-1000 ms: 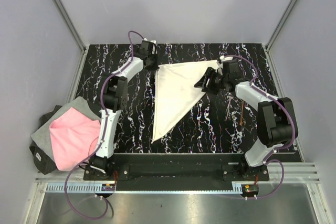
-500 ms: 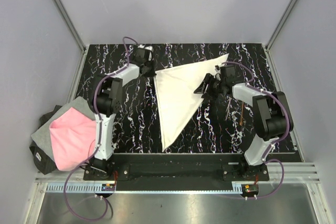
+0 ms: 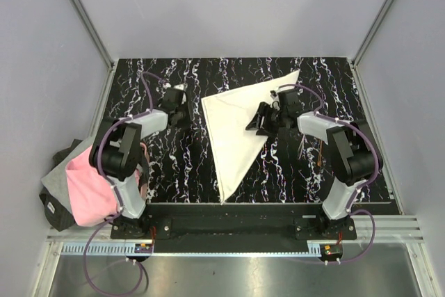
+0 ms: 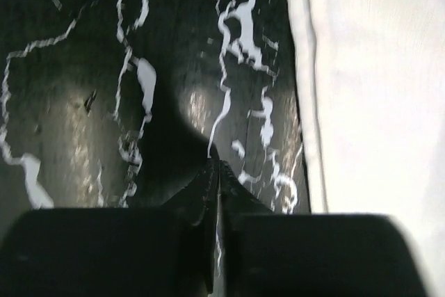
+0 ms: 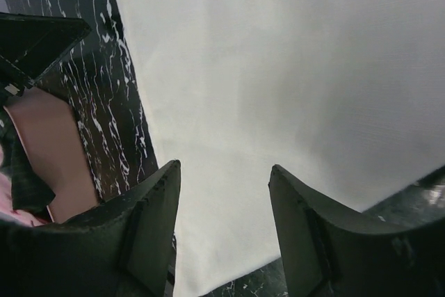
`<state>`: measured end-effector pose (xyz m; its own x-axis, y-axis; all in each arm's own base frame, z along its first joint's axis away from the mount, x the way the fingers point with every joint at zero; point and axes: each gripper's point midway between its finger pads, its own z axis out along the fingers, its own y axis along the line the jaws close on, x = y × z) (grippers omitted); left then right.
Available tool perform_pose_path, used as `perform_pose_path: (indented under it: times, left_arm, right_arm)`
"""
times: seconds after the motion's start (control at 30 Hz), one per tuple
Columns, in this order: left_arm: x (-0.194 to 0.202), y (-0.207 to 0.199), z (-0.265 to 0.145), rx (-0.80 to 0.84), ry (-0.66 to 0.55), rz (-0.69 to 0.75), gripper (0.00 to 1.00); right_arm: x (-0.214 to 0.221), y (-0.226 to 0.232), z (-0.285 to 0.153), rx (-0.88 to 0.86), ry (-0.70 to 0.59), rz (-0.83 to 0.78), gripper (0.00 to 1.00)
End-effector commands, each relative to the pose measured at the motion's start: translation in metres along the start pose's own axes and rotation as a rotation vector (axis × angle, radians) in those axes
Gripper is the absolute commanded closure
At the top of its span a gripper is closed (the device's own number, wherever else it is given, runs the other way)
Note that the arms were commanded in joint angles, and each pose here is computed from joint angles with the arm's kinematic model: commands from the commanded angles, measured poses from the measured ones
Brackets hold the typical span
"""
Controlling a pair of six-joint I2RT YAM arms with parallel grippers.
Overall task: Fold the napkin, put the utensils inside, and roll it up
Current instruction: Fold the napkin
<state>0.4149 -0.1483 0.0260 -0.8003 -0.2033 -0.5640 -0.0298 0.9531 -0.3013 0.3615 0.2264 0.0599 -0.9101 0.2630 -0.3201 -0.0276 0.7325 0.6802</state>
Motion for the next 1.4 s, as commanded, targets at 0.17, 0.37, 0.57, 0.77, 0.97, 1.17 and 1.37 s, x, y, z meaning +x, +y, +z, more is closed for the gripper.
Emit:
perform_pose_path:
  times: [0.17,0.37,0.57,0.77,0.97,1.17,1.37]
  left_arm:
    - [-0.039,-0.028,-0.056,0.122,-0.158,-0.012,0.27]
    - [-0.046,-0.038,-0.069,0.169,-0.187,-0.011,0.09]
    - [-0.056,-0.051,-0.063,0.224,-0.19,0.008,0.14]
    - [-0.057,-0.064,-0.041,0.275,-0.13,0.064,0.2]
    - [-0.064,-0.081,-0.022,0.279,-0.12,0.153,0.2]
    - [-0.057,-0.095,0.005,0.24,-0.078,0.214,0.2]
    - [-0.055,-0.084,0.021,0.184,-0.06,0.226,0.3]
  right_arm:
    - [0.05,0.053,0.03,-0.135,0.116,-0.13,0.37]
    - [0.101,0.051,0.04,-0.165,0.254,-0.138,0.37]
    - [0.134,0.037,0.03,-0.158,0.339,-0.122,0.37]
    - [0.151,0.034,0.017,-0.167,0.381,-0.117,0.37]
    - [0.14,0.052,0.007,-0.207,0.342,-0.149,0.37]
    - [0.1,0.09,-0.007,-0.23,0.212,-0.187,0.36]
    - [0.083,0.11,-0.015,-0.255,0.177,-0.23,0.36]
